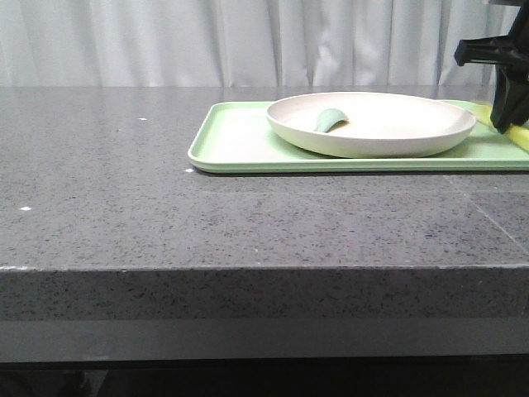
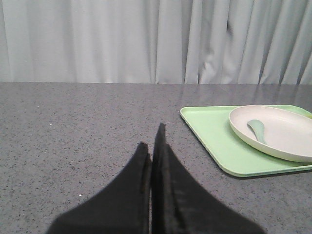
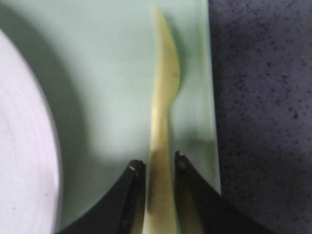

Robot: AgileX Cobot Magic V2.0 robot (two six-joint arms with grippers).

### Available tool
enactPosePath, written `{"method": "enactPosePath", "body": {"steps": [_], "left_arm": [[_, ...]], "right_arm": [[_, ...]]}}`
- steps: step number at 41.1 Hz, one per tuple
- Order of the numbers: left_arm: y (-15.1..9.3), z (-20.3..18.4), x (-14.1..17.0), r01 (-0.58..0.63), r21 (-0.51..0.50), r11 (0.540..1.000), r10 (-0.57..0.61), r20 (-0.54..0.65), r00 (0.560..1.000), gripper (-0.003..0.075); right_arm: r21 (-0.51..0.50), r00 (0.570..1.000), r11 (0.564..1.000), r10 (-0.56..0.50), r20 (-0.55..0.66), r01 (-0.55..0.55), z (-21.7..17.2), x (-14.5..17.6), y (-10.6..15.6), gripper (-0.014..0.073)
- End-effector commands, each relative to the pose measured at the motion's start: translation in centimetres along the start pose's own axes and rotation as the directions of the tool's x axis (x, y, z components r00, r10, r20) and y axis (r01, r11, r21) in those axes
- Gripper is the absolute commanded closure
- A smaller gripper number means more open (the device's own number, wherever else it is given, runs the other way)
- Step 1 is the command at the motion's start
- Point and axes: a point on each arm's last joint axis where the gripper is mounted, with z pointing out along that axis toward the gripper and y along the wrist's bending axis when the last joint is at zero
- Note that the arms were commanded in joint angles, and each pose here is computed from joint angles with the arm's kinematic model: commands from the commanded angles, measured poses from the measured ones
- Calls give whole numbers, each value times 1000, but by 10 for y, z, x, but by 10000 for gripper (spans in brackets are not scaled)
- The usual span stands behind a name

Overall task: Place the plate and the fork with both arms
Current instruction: 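Carry the fork beside the plate and set it on the tray, then open the right gripper and raise it away from the fork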

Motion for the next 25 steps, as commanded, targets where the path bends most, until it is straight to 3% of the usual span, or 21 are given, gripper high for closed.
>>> {"method": "enactPosePath", "body": {"steps": [1,6,14,17,25], "left_arm": [[0,-1,-15,1,-2,1000,0,96,995,738],[0,-1,-15,1,-2,1000,0,96,995,738],[0,-1,-15,2,-1,1000,-2,96,995,738],[0,-1,-15,2,-1,1000,-2,96,995,738],[0,-1,-15,2,-1,1000,-2,96,995,738]], "right_arm": [[1,994,1000,-17,108,17,-28,-14,0,270],[-2,991,1000,-20,130,20,-43,-19,1,209],[-14,971,999,-27,237,31,-95,-22,6,223],[-17,963,999,-28,268,34,-112,-19,7,272],[-18,948,999,-42,314,50,-137,15,6,505]]}}
